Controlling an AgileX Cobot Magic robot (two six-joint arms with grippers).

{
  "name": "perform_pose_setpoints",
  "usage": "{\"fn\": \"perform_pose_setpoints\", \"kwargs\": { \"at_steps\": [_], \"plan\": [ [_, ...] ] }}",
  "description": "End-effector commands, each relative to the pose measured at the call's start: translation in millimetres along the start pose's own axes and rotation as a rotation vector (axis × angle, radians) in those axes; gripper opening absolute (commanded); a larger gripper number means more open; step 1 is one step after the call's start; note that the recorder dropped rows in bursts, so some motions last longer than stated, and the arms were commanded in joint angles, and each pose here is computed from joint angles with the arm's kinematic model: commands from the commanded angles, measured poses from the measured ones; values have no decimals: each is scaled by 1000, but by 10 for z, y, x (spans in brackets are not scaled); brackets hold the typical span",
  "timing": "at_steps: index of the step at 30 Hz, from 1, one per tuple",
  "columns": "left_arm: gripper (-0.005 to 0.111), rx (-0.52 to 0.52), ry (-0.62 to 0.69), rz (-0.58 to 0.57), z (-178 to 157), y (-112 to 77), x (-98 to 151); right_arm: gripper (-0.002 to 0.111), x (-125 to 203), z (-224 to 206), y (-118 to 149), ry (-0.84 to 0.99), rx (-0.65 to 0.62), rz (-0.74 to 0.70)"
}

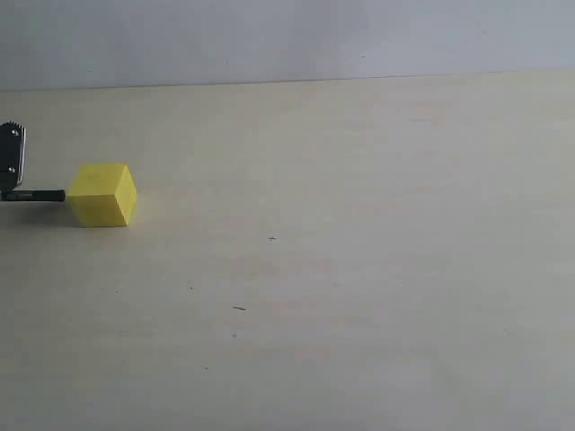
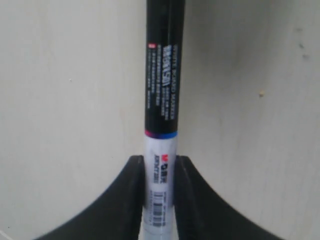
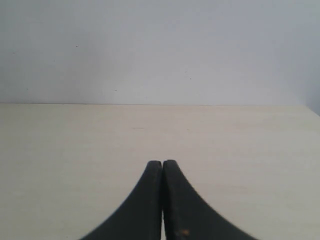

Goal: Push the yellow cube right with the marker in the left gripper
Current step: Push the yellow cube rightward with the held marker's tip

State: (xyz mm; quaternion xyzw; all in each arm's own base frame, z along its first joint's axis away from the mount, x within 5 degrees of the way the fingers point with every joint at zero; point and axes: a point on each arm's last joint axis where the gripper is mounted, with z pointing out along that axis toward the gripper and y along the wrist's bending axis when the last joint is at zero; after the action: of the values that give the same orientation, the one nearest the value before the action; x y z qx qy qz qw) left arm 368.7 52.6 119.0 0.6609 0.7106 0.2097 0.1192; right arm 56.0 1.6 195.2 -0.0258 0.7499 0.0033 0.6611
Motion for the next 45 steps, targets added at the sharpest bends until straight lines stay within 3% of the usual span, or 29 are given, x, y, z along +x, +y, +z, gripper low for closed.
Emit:
{"fn": "perform_pose_setpoints", "kwargs": {
  "at_steps": [1,7,13,18,26,30,33,36,45],
  "plan": [
    [0,-25,-12,-3,-6,34,-34,0,0,-1,-1,-15,3,4],
    [0,-14,-41,44,-14,-3,-261,0,0,-1,-1,-15,3,4],
    [0,-10,-105,86,-73,-56,-746,0,0,-1,-1,-15,3,4],
    [0,-22,-104,12,-162,-18,-730,0,0,-1,-1,-15,3,4],
    [0,9,-83,-1,-232,-27,-681,0,0,-1,-1,-15,3,4],
    [0,70,-106,55,-290,-125,-973,0,0,-1,-1,-15,3,4],
    [0,61,-127,114,-359,-151,-1176,0,0,-1,-1,-15,3,4],
    [0,55,-129,85,-417,-141,-1196,0,0,-1,-1,-15,3,4],
    [0,176,-32,-43,-434,-203,-922,0,0,-1,-1,-15,3,4]
  ]
}}
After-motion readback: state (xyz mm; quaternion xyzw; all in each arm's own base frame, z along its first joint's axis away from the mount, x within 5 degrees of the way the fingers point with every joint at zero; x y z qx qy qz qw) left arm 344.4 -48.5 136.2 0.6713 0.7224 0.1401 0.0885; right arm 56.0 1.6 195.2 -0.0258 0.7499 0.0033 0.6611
